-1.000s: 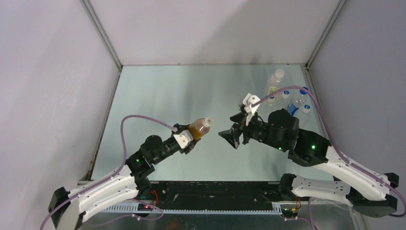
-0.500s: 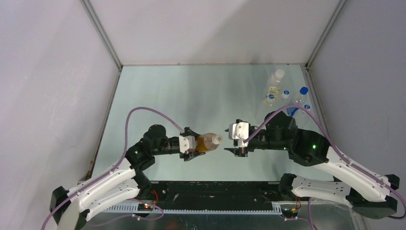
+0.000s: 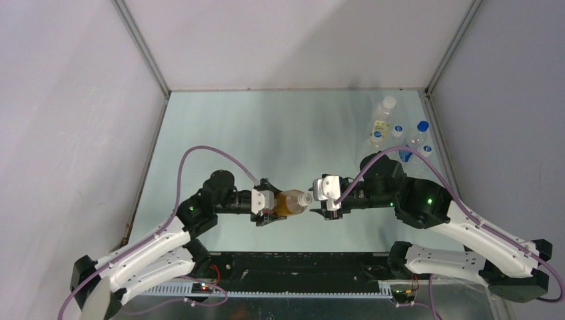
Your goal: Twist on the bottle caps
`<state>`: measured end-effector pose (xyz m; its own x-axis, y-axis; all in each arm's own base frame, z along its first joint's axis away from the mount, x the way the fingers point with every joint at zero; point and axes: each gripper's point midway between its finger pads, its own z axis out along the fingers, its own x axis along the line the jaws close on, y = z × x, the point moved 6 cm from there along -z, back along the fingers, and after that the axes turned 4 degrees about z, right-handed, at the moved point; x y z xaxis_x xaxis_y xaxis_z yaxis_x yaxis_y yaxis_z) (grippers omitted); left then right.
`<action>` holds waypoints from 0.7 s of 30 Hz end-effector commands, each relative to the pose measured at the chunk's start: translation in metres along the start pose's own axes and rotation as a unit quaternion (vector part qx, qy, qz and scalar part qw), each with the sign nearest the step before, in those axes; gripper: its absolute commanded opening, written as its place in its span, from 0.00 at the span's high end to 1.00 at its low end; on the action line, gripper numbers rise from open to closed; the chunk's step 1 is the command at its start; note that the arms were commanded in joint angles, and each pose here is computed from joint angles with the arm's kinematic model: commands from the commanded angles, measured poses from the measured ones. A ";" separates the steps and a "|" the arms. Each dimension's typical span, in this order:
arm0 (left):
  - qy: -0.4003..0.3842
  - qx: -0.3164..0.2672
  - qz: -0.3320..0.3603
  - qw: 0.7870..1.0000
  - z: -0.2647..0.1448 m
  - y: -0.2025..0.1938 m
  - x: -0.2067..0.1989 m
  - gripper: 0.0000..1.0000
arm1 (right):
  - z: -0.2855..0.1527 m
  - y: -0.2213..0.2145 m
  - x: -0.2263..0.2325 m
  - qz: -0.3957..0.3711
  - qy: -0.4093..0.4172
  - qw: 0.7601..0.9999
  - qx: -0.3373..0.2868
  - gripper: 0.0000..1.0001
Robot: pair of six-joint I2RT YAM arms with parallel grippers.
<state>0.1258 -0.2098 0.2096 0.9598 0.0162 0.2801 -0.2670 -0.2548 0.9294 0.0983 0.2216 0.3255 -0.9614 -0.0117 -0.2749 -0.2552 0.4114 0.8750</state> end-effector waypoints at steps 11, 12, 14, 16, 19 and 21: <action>-0.012 -0.019 0.021 1.000 0.001 0.017 0.006 0.91 | -0.002 0.024 -0.004 -0.021 0.008 0.999 -0.046 0.56; -0.012 -0.020 0.022 0.999 0.000 0.018 0.006 0.91 | 0.000 0.023 -0.003 -0.019 0.010 0.999 -0.044 0.56; -0.013 -0.019 0.021 1.000 0.001 0.018 0.006 0.91 | 0.002 0.023 -0.003 -0.016 0.014 0.999 -0.043 0.58; -0.013 -0.019 0.022 0.999 0.000 0.018 0.007 0.92 | 0.004 0.023 -0.003 -0.012 0.017 0.999 -0.043 0.60; -0.008 -0.021 0.026 0.999 0.000 0.020 0.008 0.92 | 0.006 0.021 -0.003 -0.004 0.016 0.999 -0.038 0.66; 0.002 -0.021 0.031 0.999 -0.001 0.021 0.011 0.92 | 0.008 0.020 -0.003 0.014 0.011 0.999 -0.033 0.70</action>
<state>0.1233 -0.2099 0.2031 0.9679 -0.0181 0.2505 -0.2454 -0.2795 0.9282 0.0975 0.2303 0.3218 -0.9677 -0.0453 -0.2480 -0.2447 0.4057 0.8807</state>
